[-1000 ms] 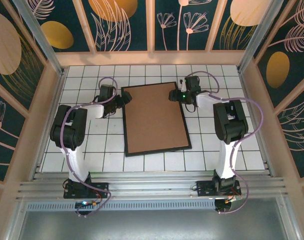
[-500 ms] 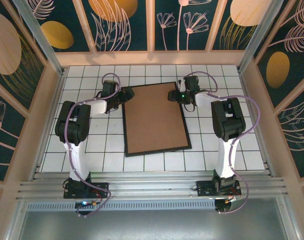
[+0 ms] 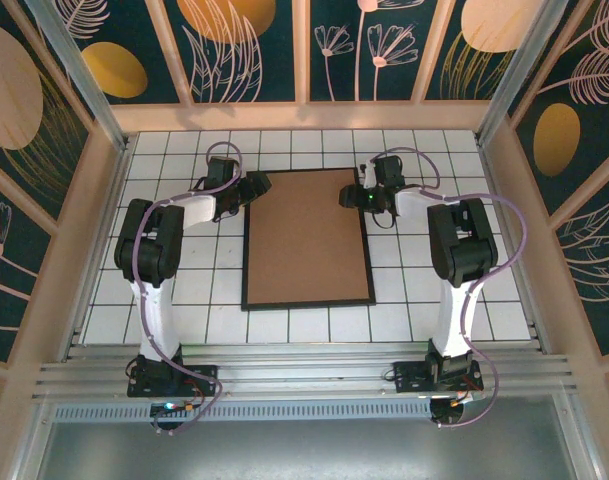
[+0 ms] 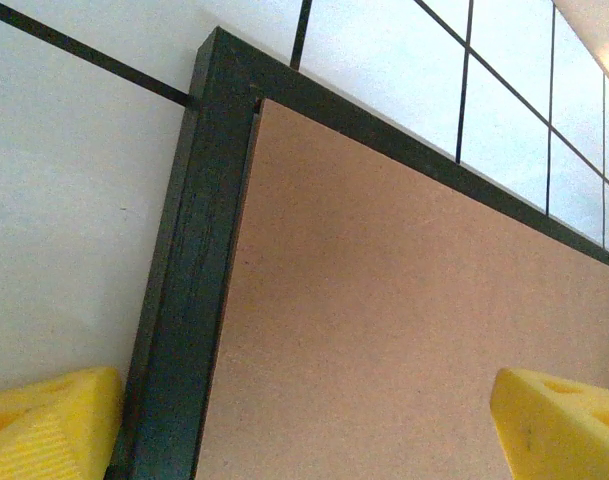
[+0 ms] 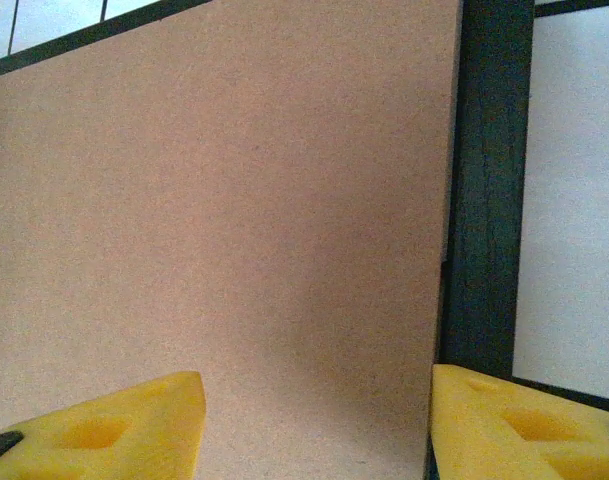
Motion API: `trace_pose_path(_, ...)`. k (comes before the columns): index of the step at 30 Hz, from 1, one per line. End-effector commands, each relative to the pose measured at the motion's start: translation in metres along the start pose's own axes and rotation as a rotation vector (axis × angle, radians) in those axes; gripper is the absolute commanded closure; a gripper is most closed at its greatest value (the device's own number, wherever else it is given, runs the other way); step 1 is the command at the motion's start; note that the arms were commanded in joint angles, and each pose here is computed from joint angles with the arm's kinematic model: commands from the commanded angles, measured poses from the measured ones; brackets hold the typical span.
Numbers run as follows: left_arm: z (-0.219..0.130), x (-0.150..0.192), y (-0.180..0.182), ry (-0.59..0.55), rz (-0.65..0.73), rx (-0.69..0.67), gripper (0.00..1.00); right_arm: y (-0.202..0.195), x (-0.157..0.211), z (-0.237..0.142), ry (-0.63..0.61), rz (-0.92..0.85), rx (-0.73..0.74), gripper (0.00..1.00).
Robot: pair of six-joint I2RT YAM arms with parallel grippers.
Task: Put the photo into the frame
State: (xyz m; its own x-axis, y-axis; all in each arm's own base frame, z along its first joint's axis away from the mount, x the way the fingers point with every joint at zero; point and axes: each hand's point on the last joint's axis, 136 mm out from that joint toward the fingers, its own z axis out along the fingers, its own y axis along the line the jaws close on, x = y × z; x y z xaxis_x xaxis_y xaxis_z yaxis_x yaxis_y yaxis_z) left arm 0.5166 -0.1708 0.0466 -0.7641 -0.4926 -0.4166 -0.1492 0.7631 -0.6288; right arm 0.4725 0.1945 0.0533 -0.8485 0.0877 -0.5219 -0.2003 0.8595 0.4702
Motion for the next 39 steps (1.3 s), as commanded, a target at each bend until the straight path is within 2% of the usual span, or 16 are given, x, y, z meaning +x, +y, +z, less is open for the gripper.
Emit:
trace_pose_path(1, 0.018, 0.017, -0.011, 0.065, 0.047, 0.045, 0.06, 0.016, -0.005, -0.019, -0.018, -0.035, 0.018, 0.36)
trace_pose_path(5, 0.024, 0.013, -0.009, 0.064, 0.067, 0.026, 0.06, -0.01, -0.018, -0.031, -0.072, -0.02, 0.179, 0.31)
trace_pose_path(8, 0.026, 0.006, -0.007, 0.048, 0.087, 0.0, 0.06, -0.015, -0.028, -0.037, -0.11, -0.015, 0.21, 0.29)
trace_pose_path(20, 0.027, -0.011, 0.001, -0.009, 0.112, -0.083, 0.06, -0.006, -0.058, -0.014, -0.174, -0.006, 0.081, 0.28)
trace_pose_path(39, 0.032, -0.01, -0.001, 0.006, 0.108, -0.072, 0.05, -0.012, -0.049, 0.024, -0.097, 0.026, 0.021, 0.3)
